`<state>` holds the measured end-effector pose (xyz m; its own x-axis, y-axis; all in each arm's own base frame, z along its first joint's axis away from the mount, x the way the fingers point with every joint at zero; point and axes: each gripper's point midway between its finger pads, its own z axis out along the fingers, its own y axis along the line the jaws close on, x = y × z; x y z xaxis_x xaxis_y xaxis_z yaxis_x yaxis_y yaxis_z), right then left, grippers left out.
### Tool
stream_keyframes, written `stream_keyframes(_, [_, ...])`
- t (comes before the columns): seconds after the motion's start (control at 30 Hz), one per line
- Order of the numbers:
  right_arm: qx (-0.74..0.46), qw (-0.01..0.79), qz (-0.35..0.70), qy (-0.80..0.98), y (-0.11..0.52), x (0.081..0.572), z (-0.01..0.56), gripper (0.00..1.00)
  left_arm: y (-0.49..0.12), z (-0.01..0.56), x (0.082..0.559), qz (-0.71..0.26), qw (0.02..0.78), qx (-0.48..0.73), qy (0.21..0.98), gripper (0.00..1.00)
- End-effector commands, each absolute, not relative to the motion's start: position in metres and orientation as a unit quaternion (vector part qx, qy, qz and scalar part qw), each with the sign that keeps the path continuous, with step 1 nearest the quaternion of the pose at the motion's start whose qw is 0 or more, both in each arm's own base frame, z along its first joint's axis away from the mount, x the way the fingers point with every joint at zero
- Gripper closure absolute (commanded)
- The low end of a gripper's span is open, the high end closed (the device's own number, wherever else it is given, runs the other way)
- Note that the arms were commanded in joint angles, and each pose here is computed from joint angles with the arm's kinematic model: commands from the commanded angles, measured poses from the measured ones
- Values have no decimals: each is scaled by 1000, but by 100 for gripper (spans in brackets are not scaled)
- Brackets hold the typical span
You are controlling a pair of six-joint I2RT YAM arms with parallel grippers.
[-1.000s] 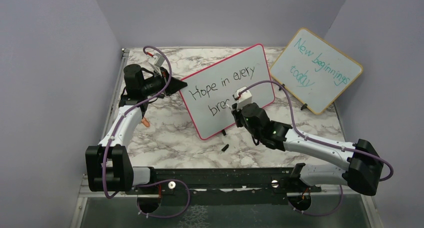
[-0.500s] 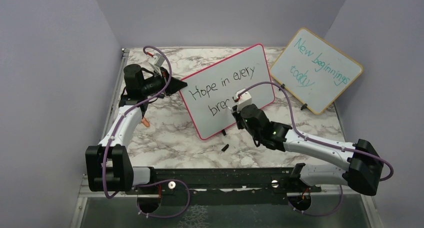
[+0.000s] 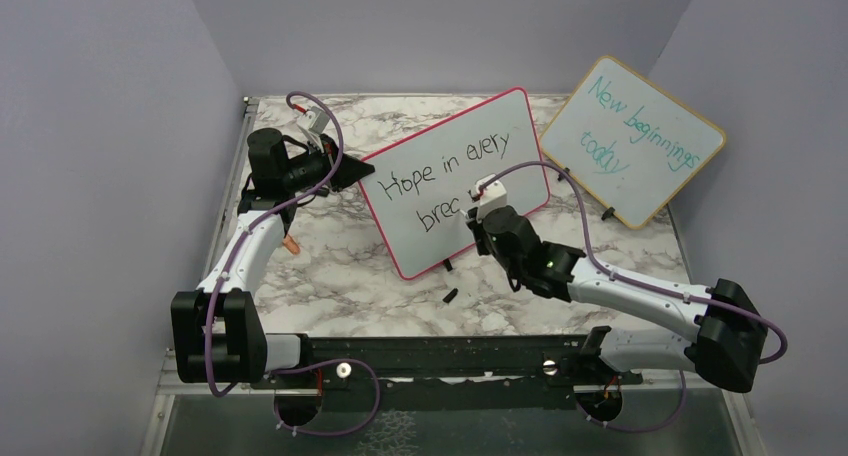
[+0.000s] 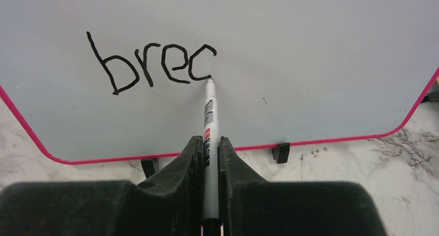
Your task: Write a sentence on the whiteboard
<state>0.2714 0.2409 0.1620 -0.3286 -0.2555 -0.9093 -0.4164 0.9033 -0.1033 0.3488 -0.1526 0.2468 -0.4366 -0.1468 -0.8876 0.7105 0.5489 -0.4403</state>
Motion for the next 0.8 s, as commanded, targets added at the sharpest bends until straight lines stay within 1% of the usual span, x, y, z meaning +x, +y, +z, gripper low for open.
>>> stream_keyframes(0.0, [-180,569,67,800,237,285,178,99,-136,189,360,-367,470,171,785,100])
stream_keyframes(0.5, [-176,590,90,783,246,290,197,99,-136,189,360,-367,469,171,784,100])
stream_keyframes(0.77, [-166,592,80,784,242,293,197,99,-136,190,360,-367,470,172,784,100])
